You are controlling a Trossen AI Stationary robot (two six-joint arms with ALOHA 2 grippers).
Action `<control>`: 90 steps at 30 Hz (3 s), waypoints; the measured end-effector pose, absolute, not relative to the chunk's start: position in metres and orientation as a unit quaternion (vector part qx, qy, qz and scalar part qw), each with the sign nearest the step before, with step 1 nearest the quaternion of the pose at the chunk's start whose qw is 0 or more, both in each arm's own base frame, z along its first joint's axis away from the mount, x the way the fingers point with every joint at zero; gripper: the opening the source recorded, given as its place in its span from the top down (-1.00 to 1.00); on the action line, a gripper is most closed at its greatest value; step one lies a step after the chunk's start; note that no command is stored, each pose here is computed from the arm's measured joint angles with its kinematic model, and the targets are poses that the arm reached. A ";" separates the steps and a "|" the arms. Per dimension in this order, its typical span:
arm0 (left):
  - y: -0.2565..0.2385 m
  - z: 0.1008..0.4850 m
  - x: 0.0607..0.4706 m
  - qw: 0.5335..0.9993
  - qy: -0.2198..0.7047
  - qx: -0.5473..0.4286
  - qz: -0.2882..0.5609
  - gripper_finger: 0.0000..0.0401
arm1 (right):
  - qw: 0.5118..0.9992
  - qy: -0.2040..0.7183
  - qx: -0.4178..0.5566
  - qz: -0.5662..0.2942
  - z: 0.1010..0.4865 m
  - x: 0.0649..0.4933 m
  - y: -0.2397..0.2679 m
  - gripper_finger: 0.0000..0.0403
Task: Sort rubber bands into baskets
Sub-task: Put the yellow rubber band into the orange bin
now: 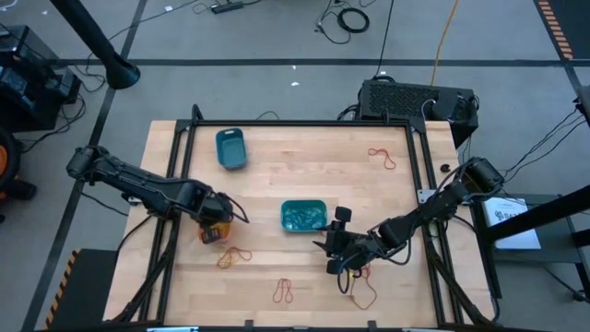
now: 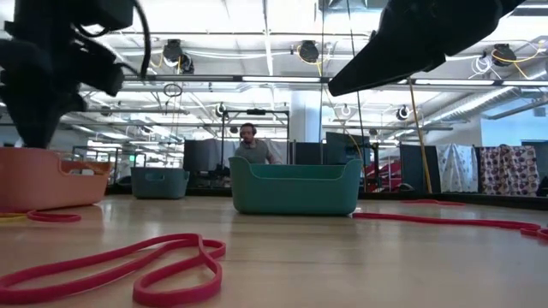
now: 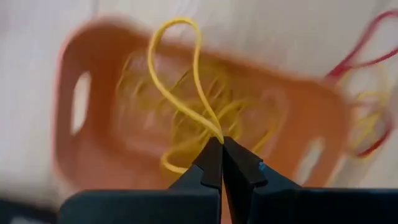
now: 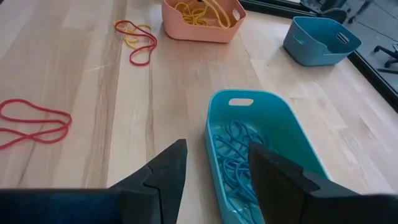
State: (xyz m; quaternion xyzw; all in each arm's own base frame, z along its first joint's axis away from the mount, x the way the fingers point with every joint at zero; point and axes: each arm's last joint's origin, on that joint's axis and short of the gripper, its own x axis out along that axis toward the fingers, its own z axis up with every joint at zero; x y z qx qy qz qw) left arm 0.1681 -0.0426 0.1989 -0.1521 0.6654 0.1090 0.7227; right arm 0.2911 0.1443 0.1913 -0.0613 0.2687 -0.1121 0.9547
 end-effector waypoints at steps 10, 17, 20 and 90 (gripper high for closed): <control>-0.041 0.199 0.163 0.706 0.679 -0.155 0.128 0.97 | 0.954 0.269 -0.064 -0.111 0.191 0.291 0.144 0.18; -0.041 0.198 0.165 0.716 0.673 -0.138 0.122 0.97 | 0.955 0.269 -0.062 -0.112 0.191 0.291 0.144 0.18; -0.041 0.193 0.162 0.705 0.684 -0.142 0.118 0.97 | 0.955 0.269 -0.062 -0.112 0.191 0.291 0.144 0.18; -0.160 0.156 0.221 0.817 0.552 -0.081 -0.146 0.33 | 0.955 0.277 -0.055 -0.088 0.191 0.291 0.146 0.18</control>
